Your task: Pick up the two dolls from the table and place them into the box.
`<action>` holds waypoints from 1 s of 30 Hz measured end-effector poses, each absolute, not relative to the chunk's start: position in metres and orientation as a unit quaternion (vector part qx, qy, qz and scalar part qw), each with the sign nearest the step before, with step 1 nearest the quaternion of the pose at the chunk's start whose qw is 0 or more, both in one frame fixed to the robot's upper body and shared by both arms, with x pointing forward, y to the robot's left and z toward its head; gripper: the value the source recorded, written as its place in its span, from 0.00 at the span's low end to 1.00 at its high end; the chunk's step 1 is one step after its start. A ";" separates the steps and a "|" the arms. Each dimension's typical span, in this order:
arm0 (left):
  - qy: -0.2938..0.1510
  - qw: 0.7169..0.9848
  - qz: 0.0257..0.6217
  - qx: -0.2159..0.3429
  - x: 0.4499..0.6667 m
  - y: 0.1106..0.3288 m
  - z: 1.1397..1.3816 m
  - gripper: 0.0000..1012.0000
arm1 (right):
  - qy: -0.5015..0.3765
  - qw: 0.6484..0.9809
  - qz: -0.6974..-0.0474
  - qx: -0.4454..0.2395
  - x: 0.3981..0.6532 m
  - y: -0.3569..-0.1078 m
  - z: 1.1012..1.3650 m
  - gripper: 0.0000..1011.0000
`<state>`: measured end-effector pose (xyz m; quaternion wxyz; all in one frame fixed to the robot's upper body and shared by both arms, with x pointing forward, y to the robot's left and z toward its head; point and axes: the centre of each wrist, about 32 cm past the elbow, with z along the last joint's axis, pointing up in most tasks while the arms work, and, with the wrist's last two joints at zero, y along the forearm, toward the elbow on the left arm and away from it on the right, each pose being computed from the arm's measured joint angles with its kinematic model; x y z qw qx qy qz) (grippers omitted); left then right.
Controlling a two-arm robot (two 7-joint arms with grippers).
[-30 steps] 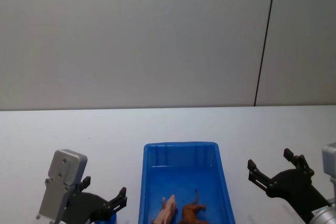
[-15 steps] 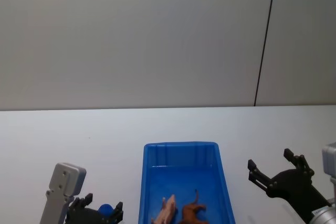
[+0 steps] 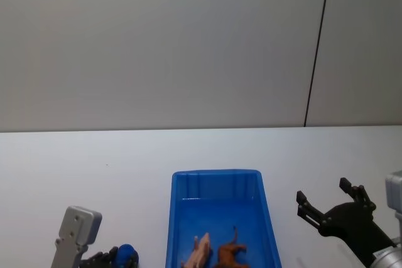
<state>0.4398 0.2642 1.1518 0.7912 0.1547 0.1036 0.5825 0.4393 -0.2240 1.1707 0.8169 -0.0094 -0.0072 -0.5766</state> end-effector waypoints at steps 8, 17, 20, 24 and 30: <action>0.100 0.792 0.583 0.153 0.439 0.265 1.149 0.28 | -0.007 0.817 -0.577 -0.009 0.439 -0.224 1.171 0.99; 0.076 0.799 0.581 0.135 0.439 0.264 1.154 0.22 | -0.007 0.817 -0.577 -0.009 0.439 -0.224 1.171 0.99; 0.063 0.803 0.579 0.124 0.439 0.263 1.158 0.21 | -0.007 0.817 -0.577 -0.009 0.439 -0.224 1.171 0.99; 0.040 0.811 0.574 0.105 0.441 0.261 1.166 0.18 | -0.007 0.817 -0.577 -0.009 0.439 -0.224 1.171 0.99; 0.010 0.824 0.561 0.078 0.444 0.258 1.177 0.16 | -0.007 0.817 -0.577 -0.009 0.439 -0.224 1.171 0.99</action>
